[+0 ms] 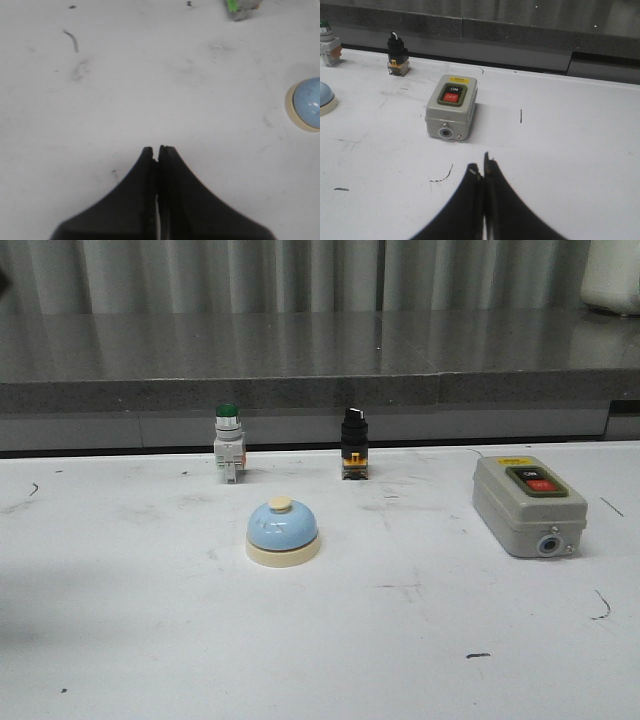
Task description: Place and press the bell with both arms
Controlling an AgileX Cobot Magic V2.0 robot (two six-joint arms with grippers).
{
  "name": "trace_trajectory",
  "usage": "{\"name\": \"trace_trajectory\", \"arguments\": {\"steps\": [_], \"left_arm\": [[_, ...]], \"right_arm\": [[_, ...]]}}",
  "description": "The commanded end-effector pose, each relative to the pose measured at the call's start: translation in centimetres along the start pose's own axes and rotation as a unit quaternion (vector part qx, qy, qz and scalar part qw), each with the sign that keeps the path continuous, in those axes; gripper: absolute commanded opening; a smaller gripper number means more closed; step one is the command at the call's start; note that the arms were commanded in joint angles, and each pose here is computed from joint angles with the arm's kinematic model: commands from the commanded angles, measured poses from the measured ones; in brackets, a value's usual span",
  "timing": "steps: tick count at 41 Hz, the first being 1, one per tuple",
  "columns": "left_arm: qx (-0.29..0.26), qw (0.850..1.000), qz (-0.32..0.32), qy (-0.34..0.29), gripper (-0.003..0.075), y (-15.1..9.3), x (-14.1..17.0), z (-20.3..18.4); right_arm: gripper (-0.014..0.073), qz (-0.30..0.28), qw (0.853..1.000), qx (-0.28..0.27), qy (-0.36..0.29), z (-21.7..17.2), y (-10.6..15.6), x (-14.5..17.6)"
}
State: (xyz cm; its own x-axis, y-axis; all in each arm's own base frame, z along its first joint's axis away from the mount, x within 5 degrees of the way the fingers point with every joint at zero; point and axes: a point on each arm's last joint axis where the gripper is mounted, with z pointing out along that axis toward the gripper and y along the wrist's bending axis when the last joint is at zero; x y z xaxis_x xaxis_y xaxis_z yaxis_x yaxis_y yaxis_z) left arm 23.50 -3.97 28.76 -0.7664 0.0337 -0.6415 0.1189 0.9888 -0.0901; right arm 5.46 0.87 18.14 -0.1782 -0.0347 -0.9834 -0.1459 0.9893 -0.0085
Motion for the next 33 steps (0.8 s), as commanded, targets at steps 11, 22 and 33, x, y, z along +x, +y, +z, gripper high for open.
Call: {"name": "trace_trajectory", "arguments": {"steps": [11, 22, 33], "left_arm": [[-0.013, 0.968, -0.025, -0.251, -0.0013, 1.2, 8.3, -9.1], [-0.007, 0.940, -0.021, -0.340, -0.0020, 1.1, 12.2, -11.0], [-0.005, 0.921, -0.018, -0.389, -0.0020, 1.1, 12.9, -12.0]], "right_arm": [[-0.0066, -0.006, 0.999, 0.004, -0.049, -0.2, -0.1, -1.0], [-0.0066, -0.006, 0.999, 0.004, -0.049, -0.2, -0.1, -1.0], [-0.0066, -0.006, 0.999, 0.004, -0.049, -0.2, -0.1, -1.0]]}}
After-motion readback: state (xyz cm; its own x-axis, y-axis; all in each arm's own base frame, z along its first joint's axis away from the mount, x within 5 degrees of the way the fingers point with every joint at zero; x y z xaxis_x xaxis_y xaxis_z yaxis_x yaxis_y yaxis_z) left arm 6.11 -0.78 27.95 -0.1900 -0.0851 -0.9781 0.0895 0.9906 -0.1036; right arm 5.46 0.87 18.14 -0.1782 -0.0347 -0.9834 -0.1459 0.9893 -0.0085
